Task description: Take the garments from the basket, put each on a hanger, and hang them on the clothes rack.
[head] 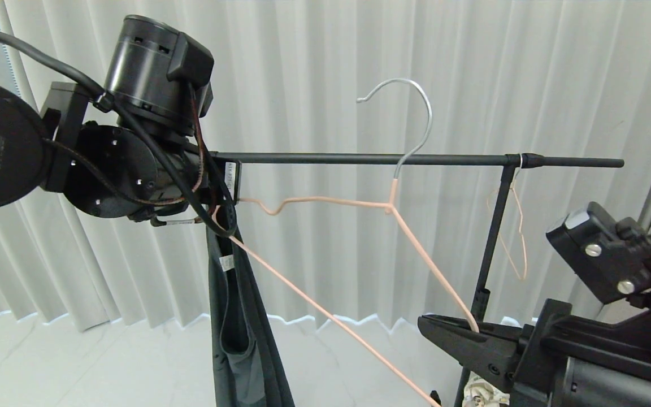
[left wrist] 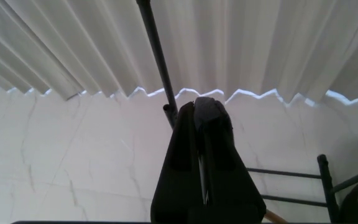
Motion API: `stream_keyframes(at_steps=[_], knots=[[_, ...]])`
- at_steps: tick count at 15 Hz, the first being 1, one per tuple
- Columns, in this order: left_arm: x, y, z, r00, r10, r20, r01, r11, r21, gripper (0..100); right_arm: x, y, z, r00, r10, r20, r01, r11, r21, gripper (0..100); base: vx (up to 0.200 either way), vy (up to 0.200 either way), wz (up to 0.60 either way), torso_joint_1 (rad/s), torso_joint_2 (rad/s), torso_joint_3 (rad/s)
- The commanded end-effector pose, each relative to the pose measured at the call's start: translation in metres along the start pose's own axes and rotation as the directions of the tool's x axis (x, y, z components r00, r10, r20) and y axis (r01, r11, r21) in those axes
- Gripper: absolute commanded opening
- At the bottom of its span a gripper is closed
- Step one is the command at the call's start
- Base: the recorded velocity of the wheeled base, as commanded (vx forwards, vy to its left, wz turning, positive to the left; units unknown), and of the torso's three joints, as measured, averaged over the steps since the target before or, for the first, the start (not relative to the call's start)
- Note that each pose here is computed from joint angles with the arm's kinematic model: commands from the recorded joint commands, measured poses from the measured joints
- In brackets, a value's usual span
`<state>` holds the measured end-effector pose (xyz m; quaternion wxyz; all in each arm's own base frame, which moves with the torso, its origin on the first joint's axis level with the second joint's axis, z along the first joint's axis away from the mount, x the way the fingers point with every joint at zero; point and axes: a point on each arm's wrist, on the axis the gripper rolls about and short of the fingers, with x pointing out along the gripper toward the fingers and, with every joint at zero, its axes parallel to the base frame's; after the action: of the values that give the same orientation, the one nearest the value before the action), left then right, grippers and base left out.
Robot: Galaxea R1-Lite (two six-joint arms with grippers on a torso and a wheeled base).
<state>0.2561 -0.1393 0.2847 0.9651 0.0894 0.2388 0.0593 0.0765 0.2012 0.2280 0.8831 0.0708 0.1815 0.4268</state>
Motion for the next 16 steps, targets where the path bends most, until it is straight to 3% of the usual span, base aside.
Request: stream_keyframes(at_steps=[1, 5, 10, 16], knots=[[-0.001, -0.002, 0.000, 1.000, -0.006, 0.002, 0.006, 1.000, 0.002, 0, 0.012, -0.003, -0.003, 0.999, -0.032, -0.019, 0.032, 0.999, -0.004, 0, 0.000, 0.000, 0.00, 0.000, 0.00, 0.000], [-0.003, -0.004, 0.000, 1.000, -0.016, 0.007, 0.016, 1.000, 0.004, 0, 0.033, -0.006, -0.005, 0.998, -0.068, -0.011, 0.068, 0.998, 0.005, 0, 0.000, 0.000, 0.00, 0.000, 0.00, 0.000], [0.008, -0.003, 0.002, 0.997, 0.072, 0.015, -0.072, 0.997, -0.009, 0, 0.017, -0.013, 0.003, 0.996, -0.079, 0.028, 0.079, 0.997, 0.006, 0, 0.000, 0.000, 0.00, 0.000, 0.00, 0.000], [0.004, -0.007, 0.002, 0.998, 0.057, 0.022, -0.057, 0.998, -0.002, 0, 0.025, -0.016, 0.006, 0.995, -0.093, 0.035, 0.094, 0.996, -0.005, 0, 0.000, 0.000, 0.00, 0.000, 0.00, 0.000]])
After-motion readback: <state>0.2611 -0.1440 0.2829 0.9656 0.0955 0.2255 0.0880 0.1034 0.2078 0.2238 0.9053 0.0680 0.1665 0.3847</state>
